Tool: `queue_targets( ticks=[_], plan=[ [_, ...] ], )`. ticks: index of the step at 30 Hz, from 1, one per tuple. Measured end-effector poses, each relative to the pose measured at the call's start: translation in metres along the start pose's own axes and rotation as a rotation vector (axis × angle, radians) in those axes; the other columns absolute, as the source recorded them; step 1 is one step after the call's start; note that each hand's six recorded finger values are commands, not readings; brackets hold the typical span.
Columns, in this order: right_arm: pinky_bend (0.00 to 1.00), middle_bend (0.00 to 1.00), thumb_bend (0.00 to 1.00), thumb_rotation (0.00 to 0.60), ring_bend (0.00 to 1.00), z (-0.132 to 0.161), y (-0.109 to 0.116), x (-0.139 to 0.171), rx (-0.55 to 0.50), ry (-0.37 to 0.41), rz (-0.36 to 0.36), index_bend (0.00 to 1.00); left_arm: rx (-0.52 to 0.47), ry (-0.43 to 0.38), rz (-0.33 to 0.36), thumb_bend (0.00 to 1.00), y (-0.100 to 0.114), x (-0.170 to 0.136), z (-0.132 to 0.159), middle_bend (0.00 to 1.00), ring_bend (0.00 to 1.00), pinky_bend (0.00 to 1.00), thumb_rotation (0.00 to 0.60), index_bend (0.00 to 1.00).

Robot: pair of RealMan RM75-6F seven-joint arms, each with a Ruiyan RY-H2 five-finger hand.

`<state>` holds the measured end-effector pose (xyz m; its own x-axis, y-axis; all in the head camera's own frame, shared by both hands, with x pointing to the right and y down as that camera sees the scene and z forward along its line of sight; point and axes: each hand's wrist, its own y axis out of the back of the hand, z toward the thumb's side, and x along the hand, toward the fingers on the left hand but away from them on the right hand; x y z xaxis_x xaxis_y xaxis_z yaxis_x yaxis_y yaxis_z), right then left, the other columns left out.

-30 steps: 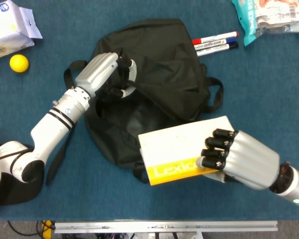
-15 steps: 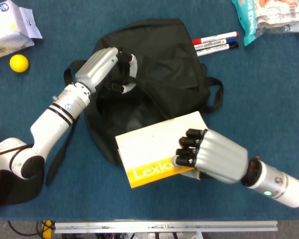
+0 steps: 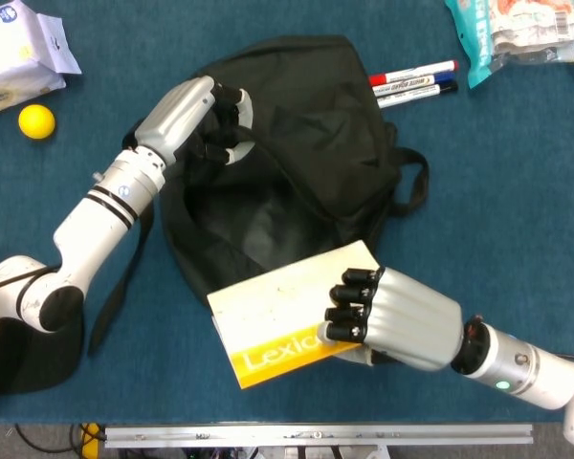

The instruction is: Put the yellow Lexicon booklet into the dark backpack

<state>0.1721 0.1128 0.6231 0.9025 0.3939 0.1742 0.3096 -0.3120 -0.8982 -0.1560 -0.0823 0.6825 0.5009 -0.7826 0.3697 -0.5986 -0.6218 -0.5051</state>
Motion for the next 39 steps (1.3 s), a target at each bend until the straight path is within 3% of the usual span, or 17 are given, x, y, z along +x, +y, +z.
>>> queue_targets(
  ticks=[9,20,33,39],
  plan=[
    [0.64,0.81,0.29,0.6,0.62,-0.017,-0.01,-0.014,0.03,-0.023,-0.001,0.87,-0.024,0.0,-0.015,0.34,0.001,-0.007,0.003,0.68,0.6,0.49,0.6,0.66],
    [0.65,0.81,0.29,0.6,0.62,-0.059,-0.023,-0.023,0.093,-0.077,0.027,0.87,-0.041,0.004,-0.035,0.34,0.004,-0.014,0.005,0.68,0.6,0.49,0.6,0.66],
    [0.65,0.81,0.29,0.6,0.63,-0.093,-0.032,-0.04,0.195,-0.072,0.047,0.89,-0.057,0.027,-0.04,0.34,0.013,-0.02,0.0,0.68,0.6,0.49,0.6,0.66],
    [0.65,0.82,0.29,0.6,0.63,-0.096,-0.044,-0.038,0.212,-0.068,0.094,0.89,-0.052,0.031,-0.039,0.34,0.016,-0.021,-0.002,0.68,0.6,0.49,0.6,0.66]
  ],
)
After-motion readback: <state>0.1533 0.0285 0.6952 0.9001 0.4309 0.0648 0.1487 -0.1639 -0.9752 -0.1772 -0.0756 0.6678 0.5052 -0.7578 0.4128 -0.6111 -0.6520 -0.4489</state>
